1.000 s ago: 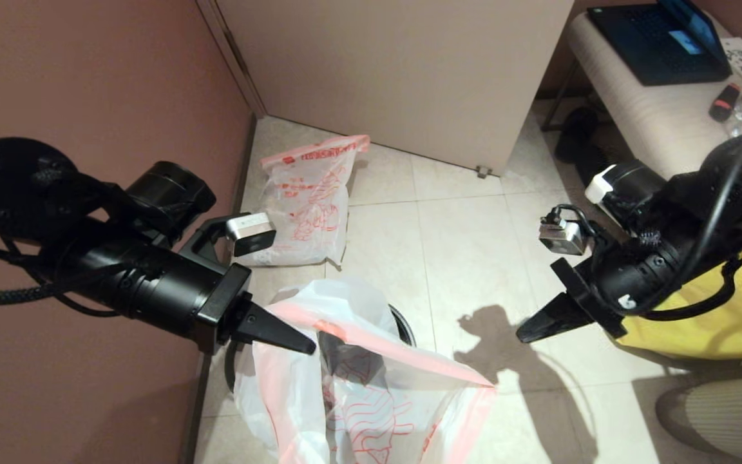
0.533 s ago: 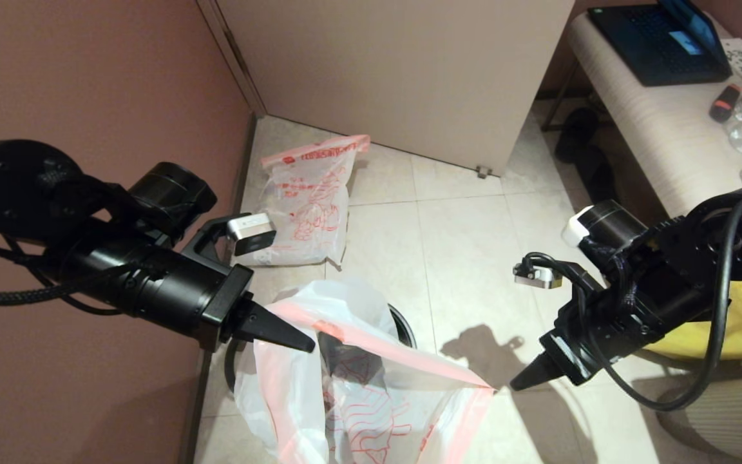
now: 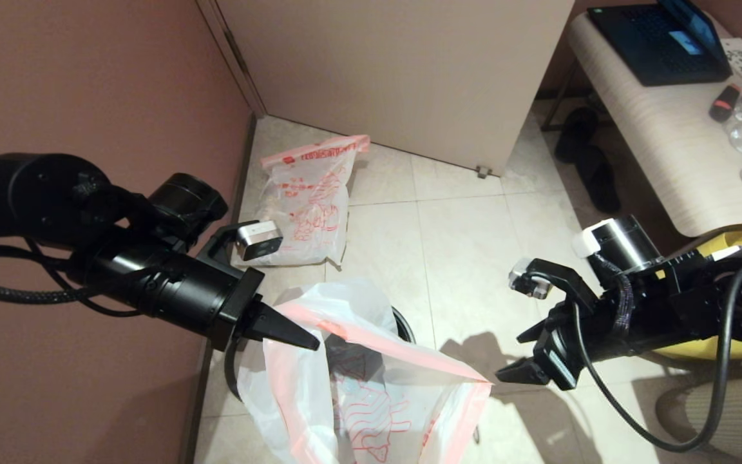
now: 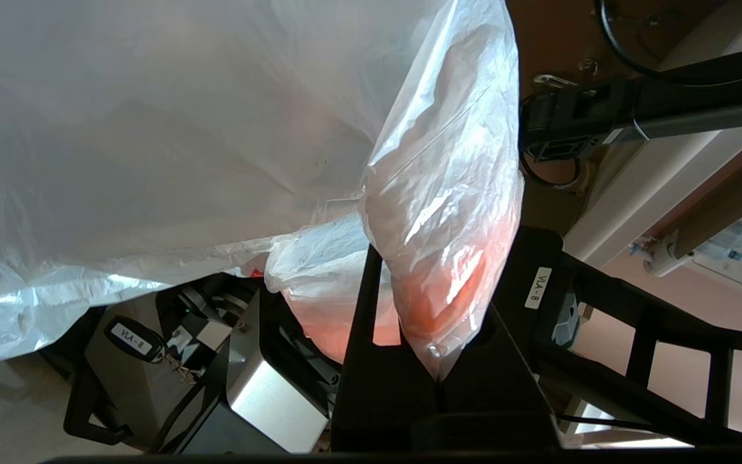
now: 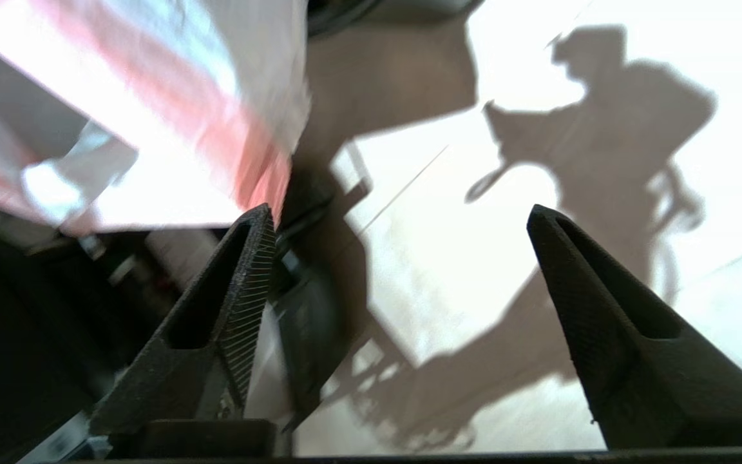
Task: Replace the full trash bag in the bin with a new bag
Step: Put the new garbage bag on the trash can
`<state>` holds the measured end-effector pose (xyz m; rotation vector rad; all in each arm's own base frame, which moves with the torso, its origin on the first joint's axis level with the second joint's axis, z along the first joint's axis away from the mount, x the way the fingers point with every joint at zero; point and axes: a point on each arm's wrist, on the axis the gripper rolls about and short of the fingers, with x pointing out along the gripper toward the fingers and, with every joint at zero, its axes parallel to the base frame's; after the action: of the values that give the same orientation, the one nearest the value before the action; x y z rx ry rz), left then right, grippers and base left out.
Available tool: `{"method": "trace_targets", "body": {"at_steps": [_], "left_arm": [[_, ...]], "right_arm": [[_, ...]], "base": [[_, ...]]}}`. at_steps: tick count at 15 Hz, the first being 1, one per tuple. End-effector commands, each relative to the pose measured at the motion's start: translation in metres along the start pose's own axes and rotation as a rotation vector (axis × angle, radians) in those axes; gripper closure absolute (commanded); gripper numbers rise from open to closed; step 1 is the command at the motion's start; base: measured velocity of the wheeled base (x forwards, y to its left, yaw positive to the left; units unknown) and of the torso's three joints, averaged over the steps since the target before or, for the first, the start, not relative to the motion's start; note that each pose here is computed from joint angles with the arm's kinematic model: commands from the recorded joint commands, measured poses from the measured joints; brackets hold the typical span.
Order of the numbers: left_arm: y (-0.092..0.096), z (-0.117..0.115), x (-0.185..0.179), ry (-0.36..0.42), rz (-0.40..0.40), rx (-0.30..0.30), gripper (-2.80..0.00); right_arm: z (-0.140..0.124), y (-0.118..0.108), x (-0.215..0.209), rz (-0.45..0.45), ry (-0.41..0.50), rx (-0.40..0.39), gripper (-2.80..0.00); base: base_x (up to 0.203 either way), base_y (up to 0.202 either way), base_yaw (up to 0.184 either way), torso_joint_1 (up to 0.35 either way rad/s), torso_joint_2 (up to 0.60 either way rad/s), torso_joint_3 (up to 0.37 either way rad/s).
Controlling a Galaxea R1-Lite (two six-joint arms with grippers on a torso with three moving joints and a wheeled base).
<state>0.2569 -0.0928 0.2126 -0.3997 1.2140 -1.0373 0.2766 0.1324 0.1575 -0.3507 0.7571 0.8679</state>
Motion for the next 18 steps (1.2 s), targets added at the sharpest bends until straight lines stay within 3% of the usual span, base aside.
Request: {"method": "trace_targets", "body": {"at_steps": [1,4,10,14,18], "left_arm": [[0.003,0.000,0.002,0.009,-0.008,-0.014,0.00],[0.001,0.001,0.000,0.000,-0.006,-0.003,0.00],[0.005,0.002,-0.001,-0.006,-0.001,-0.013,0.00],[0.007,0.005,-0.001,-0.010,0.000,-0.014,0.00],[0.007,0.007,-0.001,-0.018,-0.003,-0.006,0.00]], "right_arm": [[0.004,-0.001,0.011,-0.031,-0.101,-0.077,-2.80],[0.013,0.010,-0.004,-0.038,-0.160,-0.125,-2.80],[0.019,0.026,-0.017,-0.048,-0.193,-0.175,-2.80],[0.010,0.044,-0.007,0.011,-0.154,-0.217,-2.80],[0.009,0.050,0.006,0.031,-0.178,-0.253,-2.80]], "base": [[0.000,0.000,0.000,0.000,0.00,0.000],[0.000,0.000,0.000,0.000,0.00,0.000],[0.000,0.000,0.000,0.000,0.00,0.000],[0.000,0.000,0.000,0.000,0.00,0.000],[0.000,0.000,0.000,0.000,0.00,0.000]]}}
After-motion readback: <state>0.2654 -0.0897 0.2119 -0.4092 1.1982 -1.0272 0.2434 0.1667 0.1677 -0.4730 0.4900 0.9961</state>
